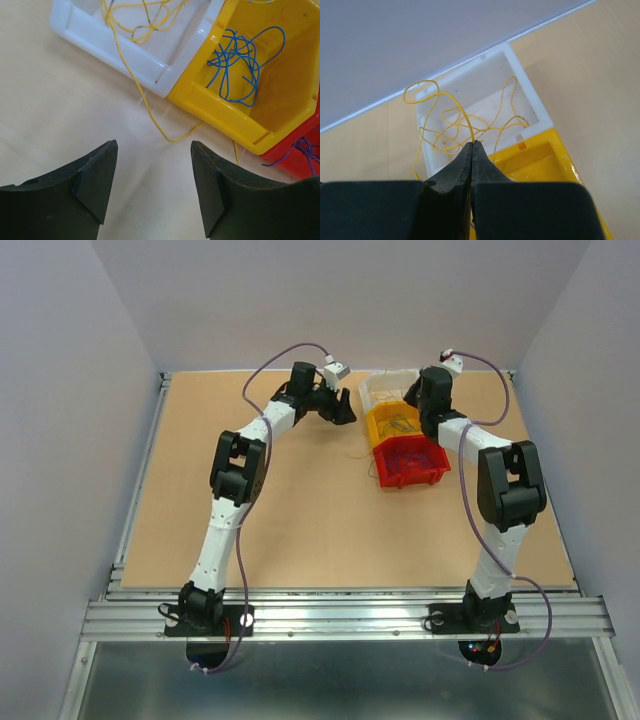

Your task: Untangle the cables

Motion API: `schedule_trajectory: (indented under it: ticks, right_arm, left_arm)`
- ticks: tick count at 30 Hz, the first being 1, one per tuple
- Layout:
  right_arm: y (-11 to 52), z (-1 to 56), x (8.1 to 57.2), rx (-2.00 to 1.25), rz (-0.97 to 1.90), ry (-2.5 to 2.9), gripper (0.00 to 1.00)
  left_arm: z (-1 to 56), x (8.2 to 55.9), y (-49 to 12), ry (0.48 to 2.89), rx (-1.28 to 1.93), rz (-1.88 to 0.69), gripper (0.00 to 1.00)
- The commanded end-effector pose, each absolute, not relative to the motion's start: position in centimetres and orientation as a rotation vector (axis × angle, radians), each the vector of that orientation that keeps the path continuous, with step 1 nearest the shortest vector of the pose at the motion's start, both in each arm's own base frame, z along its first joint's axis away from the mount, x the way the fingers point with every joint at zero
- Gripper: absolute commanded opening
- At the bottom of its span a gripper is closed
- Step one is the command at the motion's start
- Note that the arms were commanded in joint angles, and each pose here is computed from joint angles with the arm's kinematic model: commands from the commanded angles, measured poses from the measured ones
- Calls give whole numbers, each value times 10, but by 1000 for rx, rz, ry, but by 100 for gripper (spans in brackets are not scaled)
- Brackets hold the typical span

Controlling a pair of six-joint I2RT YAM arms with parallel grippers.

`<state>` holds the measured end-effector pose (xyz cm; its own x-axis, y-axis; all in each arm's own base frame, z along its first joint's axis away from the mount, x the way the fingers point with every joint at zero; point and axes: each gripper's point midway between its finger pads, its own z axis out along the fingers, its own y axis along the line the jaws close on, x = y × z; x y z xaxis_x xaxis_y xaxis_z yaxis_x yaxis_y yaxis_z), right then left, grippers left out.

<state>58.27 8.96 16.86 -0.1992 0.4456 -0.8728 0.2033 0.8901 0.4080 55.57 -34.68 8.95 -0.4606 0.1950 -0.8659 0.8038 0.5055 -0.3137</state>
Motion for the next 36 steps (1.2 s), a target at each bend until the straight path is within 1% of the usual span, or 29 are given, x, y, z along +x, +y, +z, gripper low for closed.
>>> schedule_trajectory:
  ticks: [1, 4, 7, 8, 10, 11, 13, 14, 16, 18, 22, 23, 25, 26, 27, 30, 36]
  right_arm:
    - [83, 202, 577, 529, 230, 1699, 1]
    - [83, 199, 578, 533, 233, 1703, 1]
    - [84, 196, 579, 537, 241, 1707, 1]
    - [85, 198, 579, 537, 245, 1703, 1]
    - [87, 195, 580, 535, 254, 1711, 1]
    - [89, 194, 580, 532, 262, 1718, 1]
    - [91, 191, 578, 523, 266, 1742, 0]
    - [90, 183, 575, 525, 248, 1784, 1]
    - [90, 187, 575, 521, 228, 1800, 1]
    - [84, 177, 571, 530, 164, 1850, 1]
    - [80, 176, 584, 510, 110, 1850, 1]
    - [81, 186, 593, 507, 115, 1828, 1]
    - [83, 174, 603, 499, 99, 1851, 1]
    - [86, 188, 611, 489, 107, 1842, 0]
    - [88, 174, 618, 487, 96, 1867, 1]
    - [88, 166, 631, 465, 40, 1938, 1]
    - [77, 162, 640, 460, -62, 1943, 1]
  left_arm:
    - [125, 550, -372, 1851, 843, -1042, 70]
    - [122, 552, -378, 1834, 841, -1050, 70]
    - [122, 550, -388, 1837, 801, -1111, 65]
    - [119, 550, -390, 1845, 781, -1137, 56]
    - [125, 552, -396, 1825, 777, -1163, 43]
    - [123, 552, -397, 1828, 772, -1169, 21]
    - [135, 555, -393, 1809, 775, -1137, 2]
    - [139, 556, -388, 1804, 776, -1116, 0]
    - [146, 557, -380, 1776, 801, -1049, 0]
    - [160, 552, -368, 1755, 804, -986, 0]
    - [182, 542, -350, 1724, 817, -896, 0]
    - [193, 539, -346, 1707, 823, -869, 0]
    - [205, 536, -342, 1686, 827, -839, 0]
    - [218, 533, -338, 1667, 833, -818, 0]
    - [224, 532, -337, 1660, 835, -807, 0]
    - [245, 527, -333, 1639, 851, -780, 0]
    - [257, 523, -331, 1632, 867, -766, 0]
